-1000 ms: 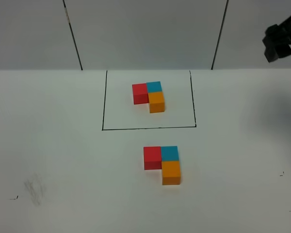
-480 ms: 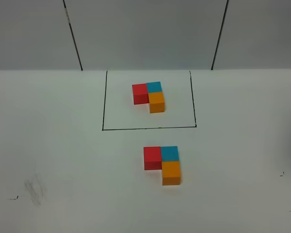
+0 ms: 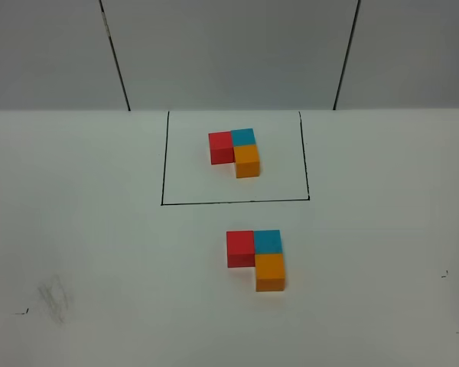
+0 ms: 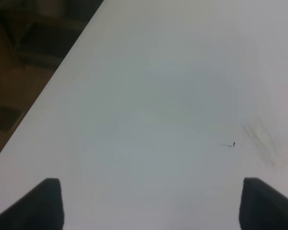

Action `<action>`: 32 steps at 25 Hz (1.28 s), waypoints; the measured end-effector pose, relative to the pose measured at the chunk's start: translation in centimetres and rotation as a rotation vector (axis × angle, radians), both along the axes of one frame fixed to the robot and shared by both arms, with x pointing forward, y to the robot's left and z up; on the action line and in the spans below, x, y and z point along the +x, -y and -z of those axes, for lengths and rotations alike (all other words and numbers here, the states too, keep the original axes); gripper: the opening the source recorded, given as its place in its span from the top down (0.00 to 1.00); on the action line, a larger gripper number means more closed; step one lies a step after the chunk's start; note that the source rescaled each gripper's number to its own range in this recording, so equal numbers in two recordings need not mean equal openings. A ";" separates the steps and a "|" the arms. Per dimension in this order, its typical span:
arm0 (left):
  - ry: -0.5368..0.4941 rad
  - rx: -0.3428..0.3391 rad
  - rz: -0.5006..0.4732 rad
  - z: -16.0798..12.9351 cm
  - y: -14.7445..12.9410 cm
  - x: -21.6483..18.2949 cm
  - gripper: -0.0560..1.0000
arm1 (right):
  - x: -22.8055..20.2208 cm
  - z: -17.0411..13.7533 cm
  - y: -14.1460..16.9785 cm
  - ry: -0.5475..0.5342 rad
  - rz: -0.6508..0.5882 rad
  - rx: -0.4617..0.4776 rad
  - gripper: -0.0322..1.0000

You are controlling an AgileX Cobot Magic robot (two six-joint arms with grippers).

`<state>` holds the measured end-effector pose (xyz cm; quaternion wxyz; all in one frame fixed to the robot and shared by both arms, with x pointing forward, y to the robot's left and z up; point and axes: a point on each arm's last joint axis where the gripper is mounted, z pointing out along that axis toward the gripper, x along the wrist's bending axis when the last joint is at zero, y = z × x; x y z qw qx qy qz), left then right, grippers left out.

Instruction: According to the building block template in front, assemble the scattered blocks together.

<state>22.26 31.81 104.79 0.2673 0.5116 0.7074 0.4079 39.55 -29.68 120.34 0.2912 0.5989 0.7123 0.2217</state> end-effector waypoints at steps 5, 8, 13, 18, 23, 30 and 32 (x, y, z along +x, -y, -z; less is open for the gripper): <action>0.000 0.000 0.000 0.0 0.0 0.0 0.15 | -4.9 -0.5 0.3 0.107 0.013 0.011 0.17; 0.000 0.000 0.000 0.0 0.0 0.0 0.15 | -7.2 -0.6 0.4 0.164 0.018 0.015 0.17; 0.000 0.000 0.000 0.0 0.0 0.0 0.15 | -10.6 0.2 0.6 0.234 0.025 0.026 0.17; 0.000 0.000 0.000 0.0 0.0 0.0 0.15 | -13.5 2.7 0.8 0.276 0.065 0.068 0.17; 0.000 -0.001 -0.001 0.0 0.0 0.0 0.15 | -15.5 5.9 1.4 0.343 0.129 0.065 0.17; 0.000 -0.001 -0.001 0.0 0.0 0.0 0.15 | -16.8 9.6 1.7 0.350 0.182 0.106 0.17; 0.000 -0.001 -0.001 0.0 0.0 0.0 0.15 | -16.9 10.5 1.7 0.346 0.183 0.107 0.17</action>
